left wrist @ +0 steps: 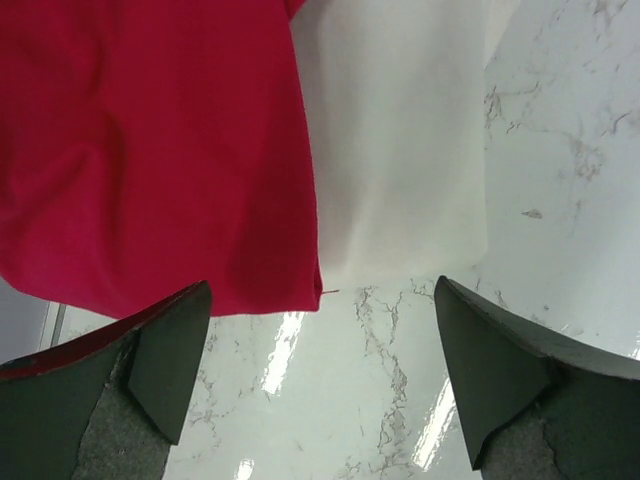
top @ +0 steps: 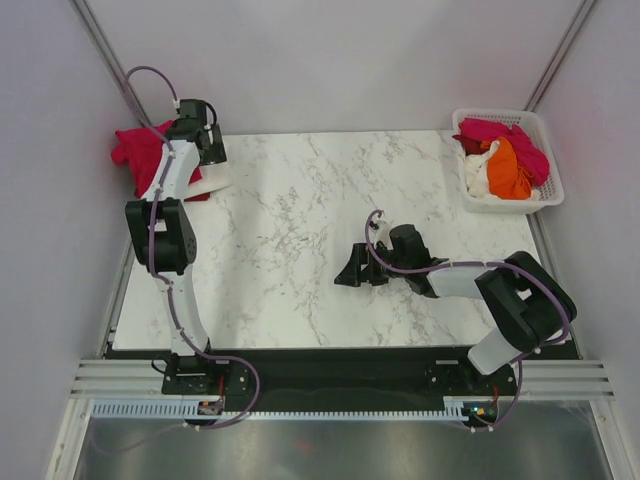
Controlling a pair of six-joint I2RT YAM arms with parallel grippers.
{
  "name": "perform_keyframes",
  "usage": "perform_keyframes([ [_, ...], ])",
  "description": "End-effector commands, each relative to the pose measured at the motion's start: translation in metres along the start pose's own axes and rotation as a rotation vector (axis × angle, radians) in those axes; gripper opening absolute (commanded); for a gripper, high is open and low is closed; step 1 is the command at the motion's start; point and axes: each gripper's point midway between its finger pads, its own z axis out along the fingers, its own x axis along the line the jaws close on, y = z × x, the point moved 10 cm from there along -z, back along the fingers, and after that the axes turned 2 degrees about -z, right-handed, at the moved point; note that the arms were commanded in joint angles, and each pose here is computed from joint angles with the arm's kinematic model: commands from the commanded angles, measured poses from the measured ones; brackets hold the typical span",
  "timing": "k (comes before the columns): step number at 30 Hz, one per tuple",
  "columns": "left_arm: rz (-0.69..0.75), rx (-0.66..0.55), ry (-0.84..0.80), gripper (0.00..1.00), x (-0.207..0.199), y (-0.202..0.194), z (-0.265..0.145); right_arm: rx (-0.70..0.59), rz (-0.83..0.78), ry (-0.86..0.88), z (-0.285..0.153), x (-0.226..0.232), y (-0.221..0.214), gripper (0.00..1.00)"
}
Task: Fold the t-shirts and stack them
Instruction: Neatly place the folded tshirt to the corner
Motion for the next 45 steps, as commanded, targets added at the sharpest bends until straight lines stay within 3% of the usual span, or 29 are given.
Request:
perform_keyframes([
  [1,0.105,-0.019,0.051,1.00,-0.004,0.002,0.012,0.095,0.038,-0.079,-0.002,-0.014,-0.024,0.98],
  [5,0.173,0.000,0.085,0.90,-0.018,-0.009,0.023,0.098,0.039,-0.079,-0.002,-0.014,-0.025,0.98],
  [11,0.256,0.003,0.252,0.60,-0.022,-0.020,0.028,0.098,0.039,-0.079,-0.002,-0.014,-0.024,0.98],
  [14,0.269,-0.016,0.306,0.54,-0.019,-0.016,0.021,0.101,0.039,-0.079,-0.002,-0.014,-0.025,0.98],
  [16,0.278,-0.027,0.340,0.54,-0.014,-0.012,0.016,0.101,0.039,-0.077,-0.001,-0.014,-0.024,0.98],
  [20,0.320,-0.028,0.369,0.72,-0.011,-0.009,0.014,0.101,0.039,-0.076,-0.001,-0.014,-0.024,0.98],
  [27,0.345,0.004,0.384,0.64,-0.012,-0.019,0.031,0.105,0.041,-0.077,-0.001,-0.014,-0.025,0.98],
  [34,0.350,0.012,0.387,0.43,-0.008,-0.018,0.040,0.112,0.039,-0.072,-0.001,-0.014,-0.025,0.98],
  [36,0.327,0.006,0.375,0.07,-0.004,-0.014,0.038,0.114,0.037,-0.071,-0.001,-0.014,-0.025,0.98],
  [37,0.319,0.003,0.371,0.02,-0.003,-0.012,0.037,0.113,0.038,-0.071,0.000,-0.014,-0.024,0.98],
  [41,0.266,-0.052,0.316,0.02,-0.001,0.005,0.011,0.117,0.037,-0.071,0.000,-0.014,-0.025,0.98],
  [45,0.168,-0.165,0.239,0.02,0.009,0.034,-0.048,0.117,0.040,-0.073,0.000,-0.015,-0.025,0.98],
])
